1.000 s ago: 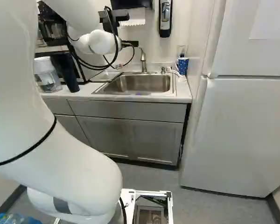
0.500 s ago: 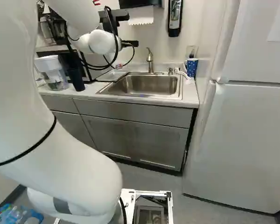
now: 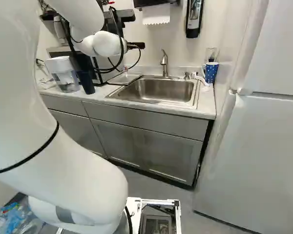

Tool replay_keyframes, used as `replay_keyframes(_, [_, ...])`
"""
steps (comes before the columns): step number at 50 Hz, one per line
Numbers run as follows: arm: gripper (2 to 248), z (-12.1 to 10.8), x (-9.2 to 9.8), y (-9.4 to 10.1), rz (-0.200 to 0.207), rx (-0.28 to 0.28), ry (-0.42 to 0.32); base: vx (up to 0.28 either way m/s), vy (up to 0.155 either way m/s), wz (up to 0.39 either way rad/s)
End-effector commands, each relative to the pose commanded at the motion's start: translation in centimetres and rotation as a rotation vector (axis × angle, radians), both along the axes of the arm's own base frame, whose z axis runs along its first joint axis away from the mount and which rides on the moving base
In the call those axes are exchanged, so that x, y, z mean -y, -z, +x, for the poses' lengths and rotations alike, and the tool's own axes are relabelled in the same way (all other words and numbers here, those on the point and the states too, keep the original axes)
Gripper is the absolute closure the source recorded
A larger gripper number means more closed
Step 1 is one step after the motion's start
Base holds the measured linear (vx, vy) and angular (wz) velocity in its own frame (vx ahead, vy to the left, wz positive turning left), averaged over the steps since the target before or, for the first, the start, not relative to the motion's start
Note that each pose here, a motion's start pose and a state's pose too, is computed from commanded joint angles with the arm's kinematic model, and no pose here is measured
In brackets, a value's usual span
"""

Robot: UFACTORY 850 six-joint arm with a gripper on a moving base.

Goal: Rinse the cup and place it in the tray

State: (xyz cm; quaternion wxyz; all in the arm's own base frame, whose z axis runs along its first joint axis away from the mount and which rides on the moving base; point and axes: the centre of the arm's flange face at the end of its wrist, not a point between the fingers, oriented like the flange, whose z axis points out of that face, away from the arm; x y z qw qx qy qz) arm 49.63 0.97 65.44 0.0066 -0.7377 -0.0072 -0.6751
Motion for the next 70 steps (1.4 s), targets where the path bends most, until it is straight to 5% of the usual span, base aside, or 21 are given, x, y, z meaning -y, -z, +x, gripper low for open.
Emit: replay_keyframes(70, [3,0.00,0.00,0.00,0.000,0.000,0.000,0.041,-0.054,0.060])
